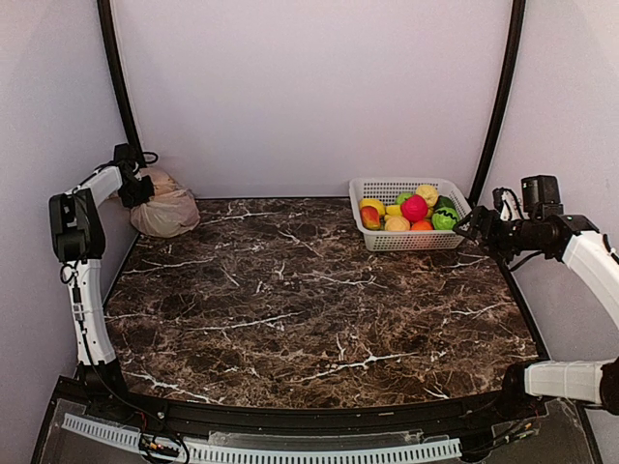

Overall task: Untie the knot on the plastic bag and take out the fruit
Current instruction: Pick up the takeout bag from the corner of the board.

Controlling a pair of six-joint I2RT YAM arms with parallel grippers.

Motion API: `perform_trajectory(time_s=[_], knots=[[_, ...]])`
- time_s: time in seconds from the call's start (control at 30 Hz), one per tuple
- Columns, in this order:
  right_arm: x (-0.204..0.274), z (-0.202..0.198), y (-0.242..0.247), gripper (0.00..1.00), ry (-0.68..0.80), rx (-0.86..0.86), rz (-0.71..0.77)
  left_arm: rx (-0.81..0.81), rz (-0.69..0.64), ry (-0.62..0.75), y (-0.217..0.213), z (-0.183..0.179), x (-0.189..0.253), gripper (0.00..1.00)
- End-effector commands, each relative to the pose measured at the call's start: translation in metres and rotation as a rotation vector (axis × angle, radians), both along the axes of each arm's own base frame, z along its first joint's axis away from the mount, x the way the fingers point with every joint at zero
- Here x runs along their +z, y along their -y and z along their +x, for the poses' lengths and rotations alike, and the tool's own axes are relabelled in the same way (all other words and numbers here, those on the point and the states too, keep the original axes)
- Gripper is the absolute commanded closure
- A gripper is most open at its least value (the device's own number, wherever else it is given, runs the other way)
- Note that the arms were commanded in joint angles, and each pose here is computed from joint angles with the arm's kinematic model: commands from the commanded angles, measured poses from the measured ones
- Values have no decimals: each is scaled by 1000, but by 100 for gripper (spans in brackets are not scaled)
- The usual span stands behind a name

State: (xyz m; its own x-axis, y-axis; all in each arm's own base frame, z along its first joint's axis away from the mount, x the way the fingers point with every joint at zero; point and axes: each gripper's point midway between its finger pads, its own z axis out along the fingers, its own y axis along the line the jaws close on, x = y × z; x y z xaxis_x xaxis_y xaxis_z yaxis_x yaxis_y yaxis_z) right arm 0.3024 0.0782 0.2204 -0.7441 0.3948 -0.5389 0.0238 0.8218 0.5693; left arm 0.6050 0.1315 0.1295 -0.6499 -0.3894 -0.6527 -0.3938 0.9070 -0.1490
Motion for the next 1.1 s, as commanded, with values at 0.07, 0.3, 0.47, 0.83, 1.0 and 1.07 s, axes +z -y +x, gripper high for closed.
perform_trajectory(time_s=[0.07, 0.3, 0.47, 0.83, 1.0, 1.07], knots=[[7, 5, -2, 9, 33, -3, -3, -42, 37, 87, 1, -2, 59, 99], [9, 0, 0, 8, 48, -11, -6, -177, 124, 278, 29, -39, 159, 99], [13, -3, -2, 8, 68, 2, -4, -248, 138, 442, 57, -98, 202, 99], [25, -19, -14, 8, 114, 99, -3, -671, -48, 564, 217, -238, 233, 99], [29, -27, -14, 7, 128, 112, -11, -807, -151, 570, 275, -288, 230, 99], [29, -29, -14, 7, 124, 110, -11, -857, -193, 553, 295, -300, 224, 99]])
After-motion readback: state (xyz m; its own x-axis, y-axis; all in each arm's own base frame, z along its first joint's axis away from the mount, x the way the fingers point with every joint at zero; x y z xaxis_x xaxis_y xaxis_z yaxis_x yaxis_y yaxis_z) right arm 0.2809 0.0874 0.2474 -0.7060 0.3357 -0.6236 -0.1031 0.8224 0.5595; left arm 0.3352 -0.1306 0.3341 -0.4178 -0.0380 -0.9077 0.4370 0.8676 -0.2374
